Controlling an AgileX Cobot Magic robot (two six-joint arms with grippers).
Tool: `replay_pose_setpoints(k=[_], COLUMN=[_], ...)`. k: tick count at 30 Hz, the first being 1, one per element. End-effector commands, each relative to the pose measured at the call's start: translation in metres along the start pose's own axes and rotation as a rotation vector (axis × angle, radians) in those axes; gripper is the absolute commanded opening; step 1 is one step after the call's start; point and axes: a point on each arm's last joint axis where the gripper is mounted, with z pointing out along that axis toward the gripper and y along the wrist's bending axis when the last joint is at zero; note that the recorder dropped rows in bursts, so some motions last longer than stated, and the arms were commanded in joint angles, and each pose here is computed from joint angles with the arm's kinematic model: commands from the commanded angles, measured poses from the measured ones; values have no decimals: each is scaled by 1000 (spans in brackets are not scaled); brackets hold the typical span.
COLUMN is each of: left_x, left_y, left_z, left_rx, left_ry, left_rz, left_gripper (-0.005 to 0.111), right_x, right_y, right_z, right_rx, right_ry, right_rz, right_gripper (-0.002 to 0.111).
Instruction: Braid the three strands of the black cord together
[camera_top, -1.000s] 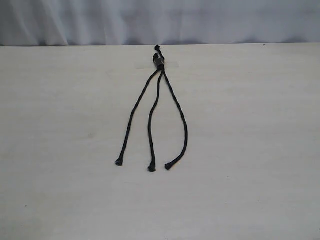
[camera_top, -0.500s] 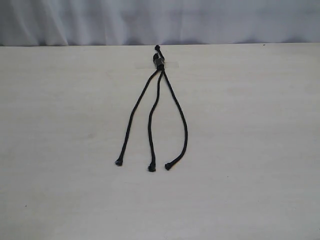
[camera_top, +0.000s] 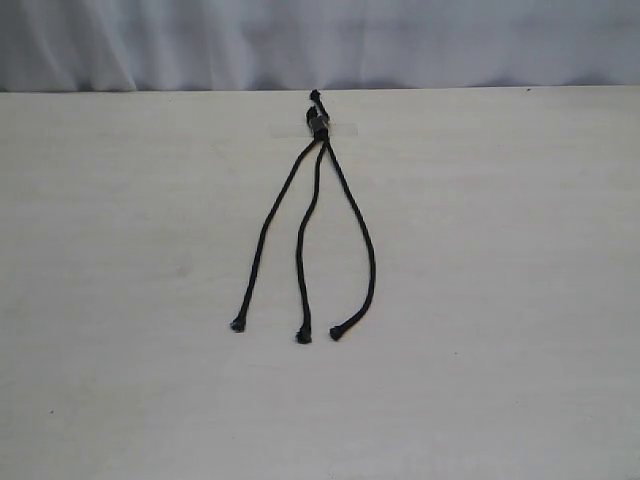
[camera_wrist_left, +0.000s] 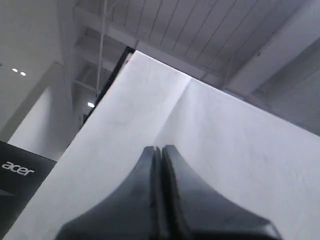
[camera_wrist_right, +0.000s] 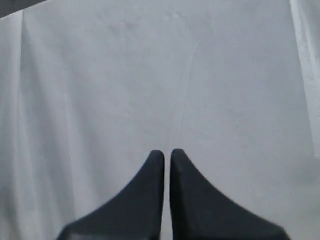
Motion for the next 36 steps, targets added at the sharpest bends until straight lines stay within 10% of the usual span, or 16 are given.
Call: replay_pose_setpoints(k=[1,7,16,24,36], left_x=[18,82,251,333,378], left_y=[-4,13,-70,-129,-131], left_z=[29,74,62,26,6], left_rx=[-51,-206,249,475,477], left_ry=[394,951,1623,1796,1936], left_rz=[119,145,194,294,422], left_gripper=[0,0,12,43,43], right_x=[-5,48,143,144,144], right_y=[8,0,-25,-26,-26], right_z=[21,69,82,82,82], right_rx=[8,111,227,228,227], right_ry=[225,749,1287,1289,1287], right_rz=[-43,-76,-118,-118,-118], right_gripper=[4,4,4,4,4])
